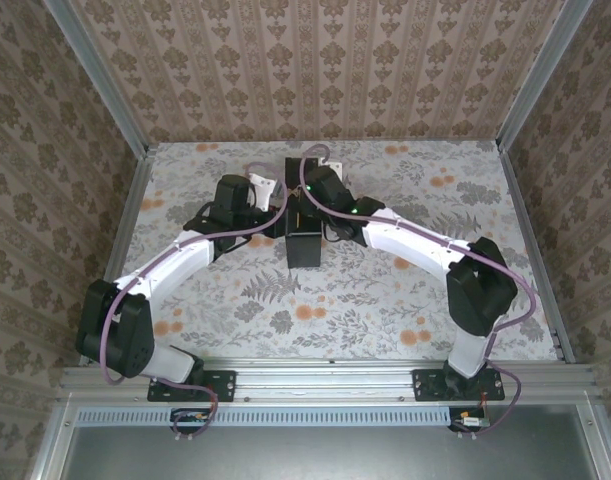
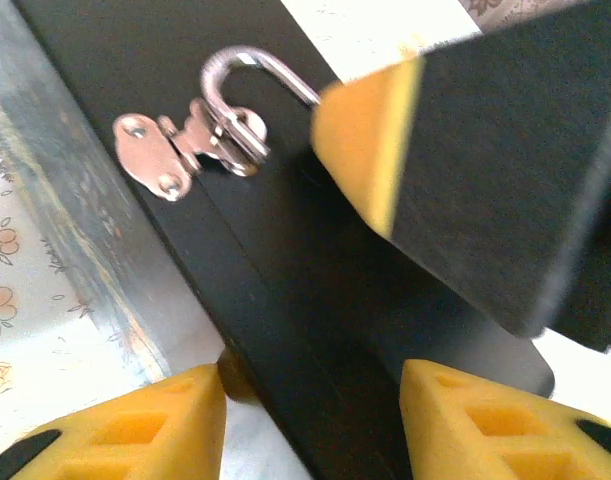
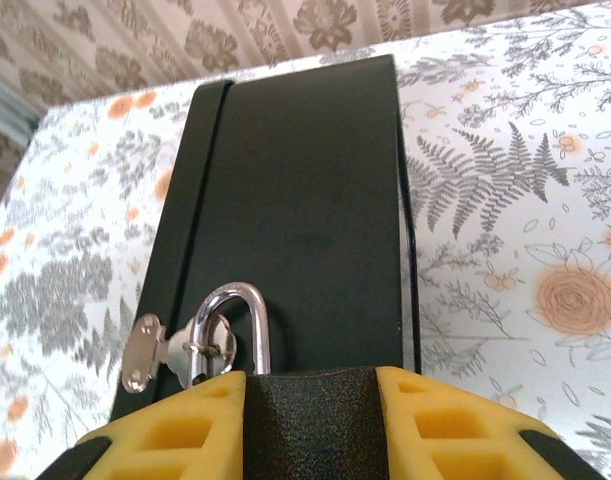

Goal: Unlock a padlock with a key

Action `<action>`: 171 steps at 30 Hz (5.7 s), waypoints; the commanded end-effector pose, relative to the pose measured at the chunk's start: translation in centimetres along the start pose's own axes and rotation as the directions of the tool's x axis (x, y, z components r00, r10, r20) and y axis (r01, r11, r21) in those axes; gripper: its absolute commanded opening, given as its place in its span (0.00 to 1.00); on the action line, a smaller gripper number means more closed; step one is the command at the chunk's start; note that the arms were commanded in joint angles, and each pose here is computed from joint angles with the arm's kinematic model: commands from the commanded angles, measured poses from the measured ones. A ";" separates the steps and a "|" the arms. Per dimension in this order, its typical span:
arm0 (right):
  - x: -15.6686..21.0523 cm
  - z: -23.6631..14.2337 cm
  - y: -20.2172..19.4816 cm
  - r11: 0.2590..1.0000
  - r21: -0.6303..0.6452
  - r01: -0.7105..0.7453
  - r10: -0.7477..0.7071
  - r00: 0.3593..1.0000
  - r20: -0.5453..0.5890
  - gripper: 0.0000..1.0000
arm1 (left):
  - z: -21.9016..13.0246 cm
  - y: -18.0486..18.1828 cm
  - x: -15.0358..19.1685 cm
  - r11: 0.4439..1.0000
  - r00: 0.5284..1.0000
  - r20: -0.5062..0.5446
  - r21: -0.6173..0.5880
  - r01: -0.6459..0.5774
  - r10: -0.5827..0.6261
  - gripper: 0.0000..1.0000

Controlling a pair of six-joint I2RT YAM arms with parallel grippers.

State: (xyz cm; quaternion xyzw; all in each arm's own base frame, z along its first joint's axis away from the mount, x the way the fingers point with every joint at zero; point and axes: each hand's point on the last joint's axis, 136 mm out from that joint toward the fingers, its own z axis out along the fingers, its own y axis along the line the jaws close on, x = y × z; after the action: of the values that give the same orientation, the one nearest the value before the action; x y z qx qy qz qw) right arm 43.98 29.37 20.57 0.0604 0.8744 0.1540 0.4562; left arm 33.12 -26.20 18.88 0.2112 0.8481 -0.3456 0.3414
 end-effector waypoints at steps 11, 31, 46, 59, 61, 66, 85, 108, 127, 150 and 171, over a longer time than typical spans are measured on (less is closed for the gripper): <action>-4.0 2.8 -1.5 0.985 0.071 -0.160 0.145 0.974 0.175 0.00 | 0.0 -0.2 4.8 0.992 0.982 -0.164 0.059 0.110 -0.099 0.49; 10.7 -1.4 -21.9 0.963 0.260 -0.067 0.110 0.981 -0.157 0.02 | -3.8 1.9 -1.4 0.991 0.991 0.034 0.046 0.126 -0.127 0.57; 3.4 -5.8 -13.0 0.995 -0.019 0.093 -0.095 0.985 -0.145 0.73 | -6.0 4.5 -1.1 0.984 0.987 0.058 -0.089 0.152 -0.147 0.57; 1.8 -4.2 -0.1 0.989 -0.130 0.071 -0.080 0.995 -0.064 1.00 | -7.1 7.8 -0.2 0.942 0.973 0.054 -0.246 0.229 -0.223 0.58; 2.1 -3.5 0.5 0.990 -0.122 0.065 -0.074 0.995 -0.070 1.00 | -7.1 7.6 0.0 0.946 0.974 0.047 -0.235 0.226 -0.221 0.58; 2.8 -2.0 2.5 0.988 -0.131 0.080 -0.093 0.991 -0.100 1.00 | -7.4 7.3 0.3 0.949 0.976 0.050 -0.230 0.216 -0.210 0.58; 7.5 0.2 0.0 0.988 0.018 0.153 -0.145 0.964 -0.224 0.84 | -11.1 7.1 -0.5 0.946 0.978 0.115 -0.257 0.196 -0.172 0.59; 9.5 1.0 -6.6 0.657 -0.556 -0.509 0.416 0.860 -0.296 0.88 | -11.7 6.5 -3.2 0.948 0.975 0.152 -0.248 0.198 -0.164 0.59; 13.7 4.7 -9.6 0.744 -0.323 -0.585 0.453 0.797 -0.398 1.00 | -13.8 6.2 -3.2 0.932 0.980 0.161 -0.324 0.165 -0.117 0.59; -0.2 -7.5 -24.0 0.957 0.205 0.206 -0.236 0.963 0.134 1.00 | -12.6 17.5 -1.6 0.696 0.973 0.116 -0.715 -0.059 0.202 0.68; 3.4 -4.1 -31.7 0.956 0.223 0.192 -0.246 0.936 0.250 1.00 | -10.6 25.3 5.4 0.655 0.925 0.257 -0.756 0.013 0.279 1.00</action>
State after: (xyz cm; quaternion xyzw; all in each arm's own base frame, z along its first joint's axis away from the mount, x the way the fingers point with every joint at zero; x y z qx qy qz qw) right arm 38.77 -0.89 7.55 0.0426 0.8402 0.0033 0.5405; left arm 38.80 -0.79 6.62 0.0544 0.8508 0.0124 0.5224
